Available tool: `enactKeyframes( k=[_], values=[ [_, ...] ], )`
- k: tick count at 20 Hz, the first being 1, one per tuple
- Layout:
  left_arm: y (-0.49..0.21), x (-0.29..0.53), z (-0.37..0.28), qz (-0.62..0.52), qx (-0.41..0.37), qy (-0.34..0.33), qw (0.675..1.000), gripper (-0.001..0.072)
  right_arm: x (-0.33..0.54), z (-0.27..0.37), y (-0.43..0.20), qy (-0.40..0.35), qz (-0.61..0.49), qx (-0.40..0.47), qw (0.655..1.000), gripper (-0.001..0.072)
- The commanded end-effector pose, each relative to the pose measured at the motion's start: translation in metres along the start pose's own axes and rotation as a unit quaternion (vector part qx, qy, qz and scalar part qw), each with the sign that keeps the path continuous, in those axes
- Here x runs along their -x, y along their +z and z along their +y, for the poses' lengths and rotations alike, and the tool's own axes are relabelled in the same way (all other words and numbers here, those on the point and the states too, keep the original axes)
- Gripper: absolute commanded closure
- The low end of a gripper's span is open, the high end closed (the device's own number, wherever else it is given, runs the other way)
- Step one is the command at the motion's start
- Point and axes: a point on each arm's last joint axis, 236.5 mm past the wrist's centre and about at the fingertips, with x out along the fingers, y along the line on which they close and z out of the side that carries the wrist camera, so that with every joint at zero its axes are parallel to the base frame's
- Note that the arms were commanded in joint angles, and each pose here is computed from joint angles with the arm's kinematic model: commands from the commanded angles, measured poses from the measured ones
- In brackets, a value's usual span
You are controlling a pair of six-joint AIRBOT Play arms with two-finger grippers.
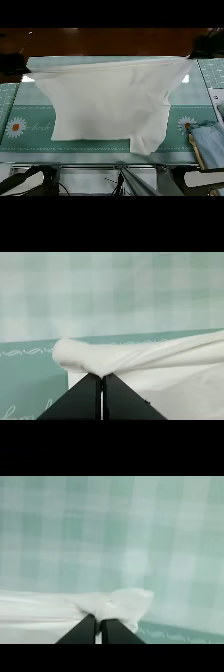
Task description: Fold the shirts.
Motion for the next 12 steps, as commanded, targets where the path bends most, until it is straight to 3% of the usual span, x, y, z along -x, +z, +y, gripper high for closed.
enactKeyframes(
  k=[1,7,12],
  values=[
    [0.021,-0.089,0.026,0.019,0.016,0.004,1.0,0.0688,-0.077,-0.012,0.056,-0.013,-0.07,-0.016,0.997,0.0685],
    [0.062,-0.159,0.04,-0.046,0.031,0.008,0.998,0.0688,-0.112,-0.02,0.121,0.0,-0.192,-0.048,0.98,0.0685],
    [0.096,-0.187,0.022,-0.113,0.048,-0.018,0.992,0.0688,-0.155,-0.025,0.097,0.004,-0.134,-0.068,0.989,0.0685]
  ],
)
